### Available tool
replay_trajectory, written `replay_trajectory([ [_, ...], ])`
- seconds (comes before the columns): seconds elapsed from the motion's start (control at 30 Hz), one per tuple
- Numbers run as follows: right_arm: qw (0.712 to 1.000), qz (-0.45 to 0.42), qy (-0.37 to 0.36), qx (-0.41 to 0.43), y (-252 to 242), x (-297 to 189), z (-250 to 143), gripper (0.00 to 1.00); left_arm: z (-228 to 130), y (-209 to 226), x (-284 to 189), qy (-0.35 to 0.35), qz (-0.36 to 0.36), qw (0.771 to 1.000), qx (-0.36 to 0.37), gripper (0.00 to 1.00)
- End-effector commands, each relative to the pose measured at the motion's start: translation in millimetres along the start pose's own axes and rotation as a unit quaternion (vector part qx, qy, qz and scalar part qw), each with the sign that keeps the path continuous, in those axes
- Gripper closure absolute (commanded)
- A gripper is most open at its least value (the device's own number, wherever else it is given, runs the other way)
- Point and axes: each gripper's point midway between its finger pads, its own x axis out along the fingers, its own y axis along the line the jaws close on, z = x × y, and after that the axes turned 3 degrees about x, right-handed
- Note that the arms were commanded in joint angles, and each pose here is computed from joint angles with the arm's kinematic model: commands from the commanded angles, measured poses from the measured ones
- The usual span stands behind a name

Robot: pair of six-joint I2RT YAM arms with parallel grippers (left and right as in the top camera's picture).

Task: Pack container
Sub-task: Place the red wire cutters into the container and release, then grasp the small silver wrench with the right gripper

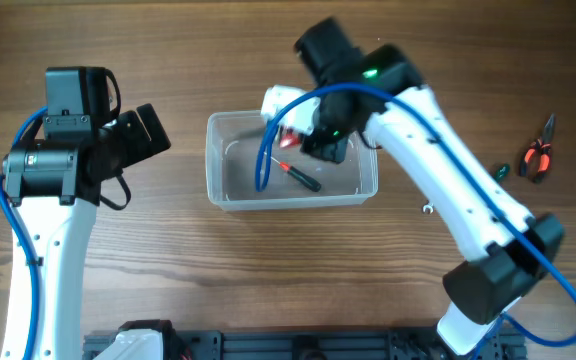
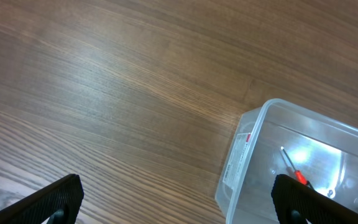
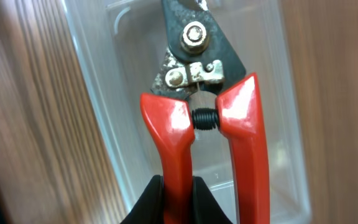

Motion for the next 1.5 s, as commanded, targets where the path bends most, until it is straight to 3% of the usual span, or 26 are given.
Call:
replay_trajectory([
  [0.0,0.998,0.048,0.027,-0.019,12,58,-17,0.96,3,3,-1,-0.004,0.005,1.000,-0.009,0.00],
  [0.17,0.998,0.055,0.037,0.009,18,120,-40,0.96,3,3,-1,-0.004,0.005,1.000,-0.009,0.00],
  [0.3,0.995,0.016,0.040,0.095,3,111,-35,0.88,3,3,-1,-0.004,0.005,1.000,-0.009,0.00],
  [0.33,0.992,-0.003,0.043,0.122,-5,103,-33,0.76,3,3,-1,-0.004,0.005,1.000,-0.009,0.00],
  [0.37,0.987,-0.027,0.041,0.154,-14,90,-29,0.38,3,3,-1,-0.003,0.006,1.000,-0.009,0.00],
  [0.4,0.982,-0.050,0.037,0.178,-22,75,-24,0.15,3,3,-1,-0.004,0.005,1.000,-0.009,0.00],
  [0.47,0.974,-0.088,0.018,0.207,-36,36,-12,0.10,2,3,-1,-0.002,0.006,1.000,-0.007,0.00],
  [0.5,0.973,-0.099,0.004,0.208,-39,14,-5,0.00,1,3,-1,0.000,0.007,1.000,-0.005,0.00],
  [0.57,0.955,-0.146,-0.025,0.258,-53,-28,-2,0.00,-2,4,-1,0.006,0.009,1.000,-0.004,0.00],
  [0.67,0.880,-0.217,-0.084,0.414,-85,-89,-30,0.00,-4,5,-1,0.011,0.010,1.000,-0.002,0.00],
  [0.73,0.776,-0.236,-0.106,0.576,-106,-127,-94,0.00,-4,5,-1,0.010,0.010,1.000,-0.002,0.00],
  [0.77,0.734,-0.240,-0.096,0.629,-110,-133,-124,0.00,-4,5,-1,0.010,0.010,1.000,-0.002,0.00],
  [0.87,0.672,-0.230,-0.062,0.701,-113,-131,-180,0.00,-4,5,-1,0.010,0.010,1.000,-0.002,0.00],
  [1.0,0.561,-0.192,0.002,0.805,-96,-80,-246,0.00,-4,5,-1,0.010,0.010,1.000,-0.002,0.00],
  [1.2,0.546,-0.157,0.046,0.821,-67,35,-288,0.00,-4,5,-1,0.010,0.010,1.000,-0.002,0.00],
  [1.3,0.527,-0.165,0.035,0.833,-63,60,-297,0.00,-4,5,-1,0.010,0.010,1.000,-0.002,0.00],
  [1.47,0.525,-0.173,0.025,0.833,-66,88,-306,0.00,-4,5,-1,0.010,0.010,1.000,-0.002,0.00],
])
